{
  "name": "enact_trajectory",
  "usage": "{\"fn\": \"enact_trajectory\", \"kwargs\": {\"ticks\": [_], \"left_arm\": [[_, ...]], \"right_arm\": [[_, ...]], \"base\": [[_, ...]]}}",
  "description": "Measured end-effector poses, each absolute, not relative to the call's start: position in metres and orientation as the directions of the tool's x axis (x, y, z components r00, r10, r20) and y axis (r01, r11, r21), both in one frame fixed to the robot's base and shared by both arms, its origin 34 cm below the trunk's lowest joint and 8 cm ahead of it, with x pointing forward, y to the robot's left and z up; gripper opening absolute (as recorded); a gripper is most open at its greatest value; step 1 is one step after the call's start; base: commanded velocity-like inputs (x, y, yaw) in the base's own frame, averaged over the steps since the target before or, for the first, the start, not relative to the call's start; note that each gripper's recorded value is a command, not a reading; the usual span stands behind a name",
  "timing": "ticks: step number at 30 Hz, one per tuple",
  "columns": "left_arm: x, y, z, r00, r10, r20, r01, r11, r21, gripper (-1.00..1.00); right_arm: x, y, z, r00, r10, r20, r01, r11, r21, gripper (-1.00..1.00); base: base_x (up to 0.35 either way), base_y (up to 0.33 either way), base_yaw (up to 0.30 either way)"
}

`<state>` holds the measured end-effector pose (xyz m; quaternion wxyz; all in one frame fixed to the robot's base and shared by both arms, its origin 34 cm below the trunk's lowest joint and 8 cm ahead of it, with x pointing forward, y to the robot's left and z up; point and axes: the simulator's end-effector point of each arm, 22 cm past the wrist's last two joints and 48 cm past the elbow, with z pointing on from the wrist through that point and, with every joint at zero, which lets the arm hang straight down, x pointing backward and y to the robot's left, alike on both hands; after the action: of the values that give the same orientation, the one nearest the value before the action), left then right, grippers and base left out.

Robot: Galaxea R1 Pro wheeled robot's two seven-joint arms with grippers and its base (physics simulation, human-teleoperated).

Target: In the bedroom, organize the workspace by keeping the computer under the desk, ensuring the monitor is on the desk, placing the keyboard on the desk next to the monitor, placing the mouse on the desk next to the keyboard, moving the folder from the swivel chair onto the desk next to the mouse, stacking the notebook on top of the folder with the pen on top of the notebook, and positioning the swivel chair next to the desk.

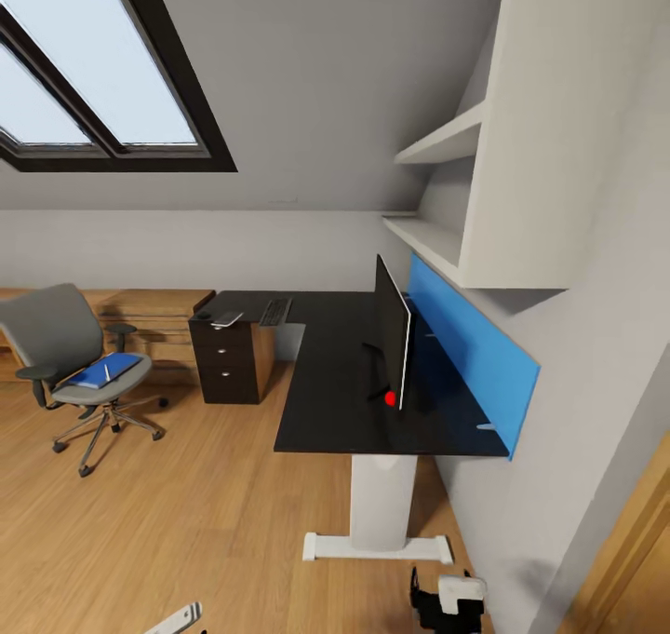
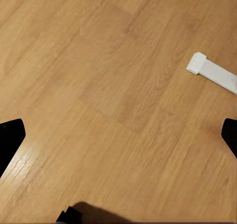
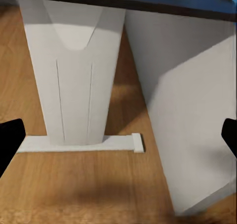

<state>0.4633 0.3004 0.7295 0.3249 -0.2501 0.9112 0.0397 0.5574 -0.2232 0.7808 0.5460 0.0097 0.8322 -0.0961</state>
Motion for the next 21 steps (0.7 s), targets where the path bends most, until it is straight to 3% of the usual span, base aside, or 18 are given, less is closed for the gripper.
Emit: {"fn": "enact_trajectory", "kwargs": {"ticks": [14, 21], "left_arm": [[0.453, 0.291, 0.736, -0.702, -0.406, -0.585, -0.447, 0.891, -0.08, 1.0], [0.405, 0.298, 0.707, -0.801, -0.384, -0.459, -0.433, 0.901, 0.002, 1.0]], "right_arm": [[0.485, -0.25, 0.743, -0.501, -0.056, -0.864, 0.163, 0.974, -0.157, 1.0], [0.458, -0.273, 0.731, -0.562, -0.07, -0.824, 0.17, 0.965, -0.198, 1.0]], "base": [[0.0, 0.0, 0.0], [0.0, 0.0, 0.0]]}}
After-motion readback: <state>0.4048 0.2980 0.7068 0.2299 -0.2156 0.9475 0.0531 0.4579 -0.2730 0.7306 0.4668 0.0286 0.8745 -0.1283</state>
